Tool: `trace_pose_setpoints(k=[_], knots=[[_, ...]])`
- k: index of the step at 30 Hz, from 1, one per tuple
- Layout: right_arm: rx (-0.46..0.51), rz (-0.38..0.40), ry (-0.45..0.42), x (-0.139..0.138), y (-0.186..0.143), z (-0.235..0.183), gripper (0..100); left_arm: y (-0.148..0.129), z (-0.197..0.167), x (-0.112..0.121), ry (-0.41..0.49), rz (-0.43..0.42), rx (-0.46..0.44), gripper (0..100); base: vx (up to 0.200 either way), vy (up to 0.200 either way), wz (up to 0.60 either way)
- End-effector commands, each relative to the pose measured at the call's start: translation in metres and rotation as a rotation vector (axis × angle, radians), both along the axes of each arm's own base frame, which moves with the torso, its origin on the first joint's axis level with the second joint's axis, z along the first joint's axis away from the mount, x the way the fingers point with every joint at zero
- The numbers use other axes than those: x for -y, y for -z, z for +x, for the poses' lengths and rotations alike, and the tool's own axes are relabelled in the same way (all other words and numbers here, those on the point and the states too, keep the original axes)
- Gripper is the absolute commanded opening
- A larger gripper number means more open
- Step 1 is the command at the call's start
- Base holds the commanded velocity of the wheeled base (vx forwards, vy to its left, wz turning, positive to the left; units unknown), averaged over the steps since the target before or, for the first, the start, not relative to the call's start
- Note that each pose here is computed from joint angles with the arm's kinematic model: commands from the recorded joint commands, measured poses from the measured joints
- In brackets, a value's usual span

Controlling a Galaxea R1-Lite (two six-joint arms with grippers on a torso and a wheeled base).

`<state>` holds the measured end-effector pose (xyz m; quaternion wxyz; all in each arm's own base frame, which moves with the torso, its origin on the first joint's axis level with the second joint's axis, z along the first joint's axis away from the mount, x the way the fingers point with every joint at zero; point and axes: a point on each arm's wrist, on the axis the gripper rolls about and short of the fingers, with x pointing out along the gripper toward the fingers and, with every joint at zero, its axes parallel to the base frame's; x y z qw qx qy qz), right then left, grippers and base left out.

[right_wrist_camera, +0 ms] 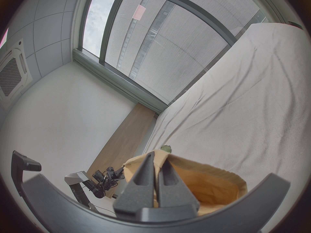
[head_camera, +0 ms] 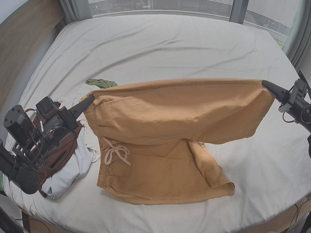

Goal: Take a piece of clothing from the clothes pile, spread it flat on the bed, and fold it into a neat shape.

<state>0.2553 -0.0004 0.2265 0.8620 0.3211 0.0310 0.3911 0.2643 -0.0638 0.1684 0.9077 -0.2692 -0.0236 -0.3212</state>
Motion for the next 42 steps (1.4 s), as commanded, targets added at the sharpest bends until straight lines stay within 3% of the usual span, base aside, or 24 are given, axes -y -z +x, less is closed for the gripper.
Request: trace_pose_setpoints(k=[1,13,20,31,35,42], knots=[[-0.001,0.0,-0.006,0.0,0.0,0.017,0,0.013,0.019,0.004,-0.031,0.001,-0.035,0,0.0,0.0,0.0],[-0.059,0.004,-0.006,0.004,0.027,0.079,0,0.027,0.067,0.012,-0.126,-0.032,-0.031,0,0.0,0.0,0.0],[-0.081,0.005,-0.021,-0.001,0.043,0.105,0,0.046,0.088,0.016,-0.138,-0.023,-0.054,0,0.0,0.0,0.0],[-0.074,0.006,-0.032,-0.005,0.057,0.139,0,0.061,0.126,0.02,-0.21,-0.057,-0.031,0,0.0,0.0,0.0],[-0.067,0.006,-0.031,-0.005,0.065,0.156,0,0.06,0.142,0.021,-0.26,-0.115,-0.005,0,0.0,0.0,0.0],[-0.046,0.004,-0.04,-0.009,0.065,0.165,0,0.063,0.15,0.019,-0.277,-0.138,-0.005,0,0.0,0.0,0.0]])
